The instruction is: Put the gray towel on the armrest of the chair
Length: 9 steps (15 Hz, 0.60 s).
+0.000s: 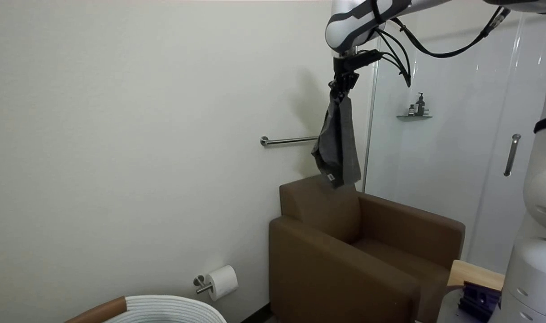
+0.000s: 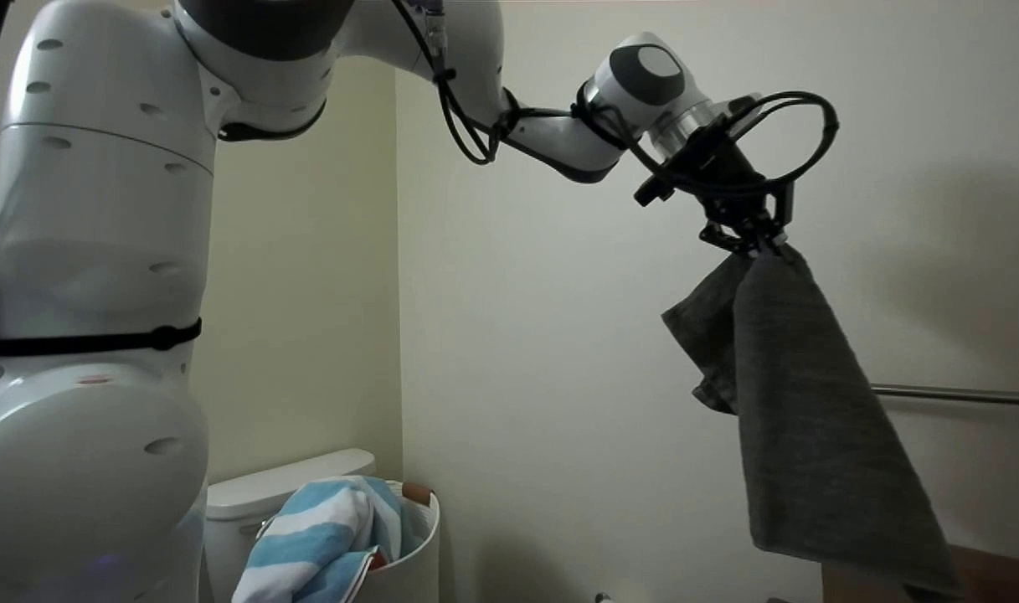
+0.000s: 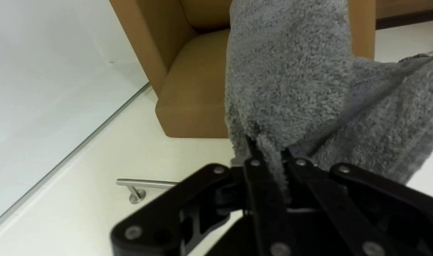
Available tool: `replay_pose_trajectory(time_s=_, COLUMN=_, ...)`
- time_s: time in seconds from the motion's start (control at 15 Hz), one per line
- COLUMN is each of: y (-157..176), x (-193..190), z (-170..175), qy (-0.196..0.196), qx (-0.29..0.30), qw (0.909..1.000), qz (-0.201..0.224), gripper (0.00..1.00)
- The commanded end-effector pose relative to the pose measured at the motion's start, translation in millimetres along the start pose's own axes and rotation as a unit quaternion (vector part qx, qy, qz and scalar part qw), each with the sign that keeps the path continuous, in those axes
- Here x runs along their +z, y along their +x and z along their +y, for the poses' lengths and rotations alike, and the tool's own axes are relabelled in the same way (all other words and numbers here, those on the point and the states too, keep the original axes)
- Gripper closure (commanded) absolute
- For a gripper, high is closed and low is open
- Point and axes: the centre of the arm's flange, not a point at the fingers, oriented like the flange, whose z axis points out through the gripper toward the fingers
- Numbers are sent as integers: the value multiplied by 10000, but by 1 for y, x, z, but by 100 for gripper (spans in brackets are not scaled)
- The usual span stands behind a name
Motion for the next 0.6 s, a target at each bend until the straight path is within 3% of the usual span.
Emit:
replay_pose_trajectory(time_s=0.0, y=0, x=43, z=-9, qy=-269, qx=109, qw=9996, qz=35, gripper=93)
replay_pose_trajectory(time_s=0.53, y=-20, x=155, z=-67, qy=-414, qx=206, qw=9971, qz=-601, gripper=93)
